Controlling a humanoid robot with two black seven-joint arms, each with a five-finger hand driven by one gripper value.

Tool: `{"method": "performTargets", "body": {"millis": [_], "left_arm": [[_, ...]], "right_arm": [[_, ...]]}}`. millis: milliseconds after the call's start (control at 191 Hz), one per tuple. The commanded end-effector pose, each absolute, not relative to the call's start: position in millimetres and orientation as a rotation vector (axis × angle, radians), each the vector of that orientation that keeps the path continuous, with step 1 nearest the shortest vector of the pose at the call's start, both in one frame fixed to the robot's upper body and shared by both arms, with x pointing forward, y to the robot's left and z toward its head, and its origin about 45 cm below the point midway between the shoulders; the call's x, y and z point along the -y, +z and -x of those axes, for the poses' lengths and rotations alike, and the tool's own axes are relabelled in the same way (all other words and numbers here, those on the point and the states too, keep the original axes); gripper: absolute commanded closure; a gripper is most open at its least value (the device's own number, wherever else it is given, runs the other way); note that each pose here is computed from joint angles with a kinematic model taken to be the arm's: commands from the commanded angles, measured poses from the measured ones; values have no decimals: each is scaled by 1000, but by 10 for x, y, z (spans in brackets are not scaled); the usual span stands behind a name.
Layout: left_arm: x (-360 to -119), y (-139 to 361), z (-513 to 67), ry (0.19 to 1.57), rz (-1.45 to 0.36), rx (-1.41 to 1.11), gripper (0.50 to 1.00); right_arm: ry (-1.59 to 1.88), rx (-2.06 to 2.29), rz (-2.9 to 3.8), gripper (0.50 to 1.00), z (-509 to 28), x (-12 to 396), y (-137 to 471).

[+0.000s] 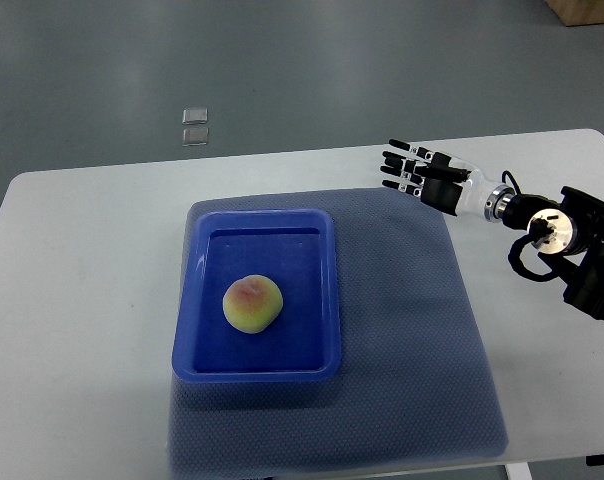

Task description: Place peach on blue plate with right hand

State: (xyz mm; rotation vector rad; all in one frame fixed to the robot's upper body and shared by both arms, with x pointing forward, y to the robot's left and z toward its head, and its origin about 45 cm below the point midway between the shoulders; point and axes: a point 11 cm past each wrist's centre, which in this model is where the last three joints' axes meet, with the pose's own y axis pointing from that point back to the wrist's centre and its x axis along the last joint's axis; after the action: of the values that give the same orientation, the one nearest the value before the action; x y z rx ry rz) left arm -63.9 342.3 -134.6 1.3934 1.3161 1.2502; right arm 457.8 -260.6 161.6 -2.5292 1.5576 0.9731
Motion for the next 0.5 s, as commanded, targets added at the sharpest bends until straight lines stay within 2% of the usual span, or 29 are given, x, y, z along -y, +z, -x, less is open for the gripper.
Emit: {"method": "performTargets", "body": {"millis": [0,493], "left_arm": [[-3423,-1346,639,1250,-1393,-1316,500],[-3423,-1346,639,1250,-1393,-1316,500]], "right_arm": [[971,-1557,2527,572,-4578,2615,1620],[960,-1416,2585,572,-4527,2522,1658]]}}
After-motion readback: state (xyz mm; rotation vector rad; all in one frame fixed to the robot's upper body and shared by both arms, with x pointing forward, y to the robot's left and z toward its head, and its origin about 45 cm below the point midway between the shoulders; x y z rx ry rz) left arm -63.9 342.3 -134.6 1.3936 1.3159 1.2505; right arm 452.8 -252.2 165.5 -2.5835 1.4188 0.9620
